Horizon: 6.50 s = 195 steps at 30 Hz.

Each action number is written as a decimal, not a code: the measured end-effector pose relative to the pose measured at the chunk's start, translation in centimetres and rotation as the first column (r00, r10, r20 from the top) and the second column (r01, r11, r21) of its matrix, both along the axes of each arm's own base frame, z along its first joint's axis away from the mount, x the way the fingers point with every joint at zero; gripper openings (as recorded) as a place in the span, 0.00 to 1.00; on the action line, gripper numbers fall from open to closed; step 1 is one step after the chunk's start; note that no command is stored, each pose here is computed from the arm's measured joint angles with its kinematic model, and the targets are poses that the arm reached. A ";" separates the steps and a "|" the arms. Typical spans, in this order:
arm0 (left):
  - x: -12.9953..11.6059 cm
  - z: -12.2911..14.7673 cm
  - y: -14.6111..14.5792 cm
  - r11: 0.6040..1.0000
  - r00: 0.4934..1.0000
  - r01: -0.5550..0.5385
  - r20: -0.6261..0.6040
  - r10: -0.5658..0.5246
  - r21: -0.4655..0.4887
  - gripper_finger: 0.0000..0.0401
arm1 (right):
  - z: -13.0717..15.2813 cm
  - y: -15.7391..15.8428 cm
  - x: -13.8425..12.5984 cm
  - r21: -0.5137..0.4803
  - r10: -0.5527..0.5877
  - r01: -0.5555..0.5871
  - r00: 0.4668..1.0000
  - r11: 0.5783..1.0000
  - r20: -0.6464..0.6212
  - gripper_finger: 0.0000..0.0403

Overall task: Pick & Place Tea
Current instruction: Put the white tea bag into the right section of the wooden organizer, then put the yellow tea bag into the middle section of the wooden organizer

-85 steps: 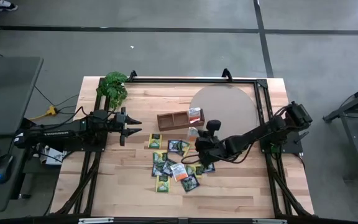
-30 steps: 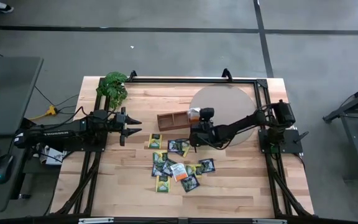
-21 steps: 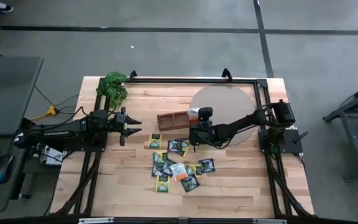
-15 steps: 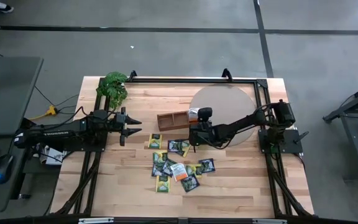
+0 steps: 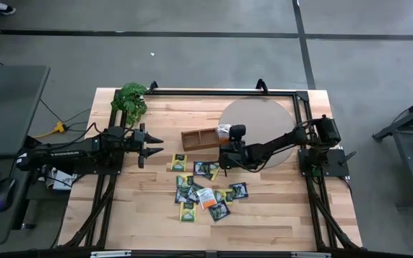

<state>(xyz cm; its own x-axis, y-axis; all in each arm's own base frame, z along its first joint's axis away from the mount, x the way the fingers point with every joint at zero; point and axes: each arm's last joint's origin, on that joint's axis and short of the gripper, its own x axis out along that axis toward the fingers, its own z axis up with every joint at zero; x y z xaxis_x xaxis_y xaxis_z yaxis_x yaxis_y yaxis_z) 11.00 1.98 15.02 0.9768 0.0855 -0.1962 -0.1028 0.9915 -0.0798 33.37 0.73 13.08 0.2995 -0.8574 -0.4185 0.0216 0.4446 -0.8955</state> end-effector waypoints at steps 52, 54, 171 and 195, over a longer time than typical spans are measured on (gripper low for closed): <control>0.0 0.0 0.0 1.000 1.000 0.000 0.000 0.000 0.000 0.37 | 4.2 1.4 -0.9 0.044 -0.043 0.033 0.966 0.999 0.256 0.34; 0.0 0.0 0.0 1.000 1.000 0.000 0.000 0.000 0.000 0.37 | 4.3 1.4 -1.0 0.044 -0.044 0.034 0.966 0.998 0.256 0.34; 0.0 0.0 0.0 1.000 1.000 0.000 0.000 0.000 0.000 0.37 | 0.5 9.7 -0.6 0.987 -0.246 -0.126 0.958 0.099 0.147 0.33; 0.0 0.0 0.0 1.000 1.000 0.000 -0.001 0.000 0.000 0.37 | -2.3 10.3 0.9 0.988 -0.264 -0.156 0.952 0.022 0.156 0.13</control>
<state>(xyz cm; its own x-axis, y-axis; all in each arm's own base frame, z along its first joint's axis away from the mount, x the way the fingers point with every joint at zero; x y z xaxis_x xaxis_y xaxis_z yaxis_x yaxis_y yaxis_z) 11.00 1.98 15.02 0.9767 0.0856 -0.1968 -0.1030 0.9915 -0.0798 34.29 11.03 10.79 0.5293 0.3052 -0.7916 0.1881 0.8676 0.4603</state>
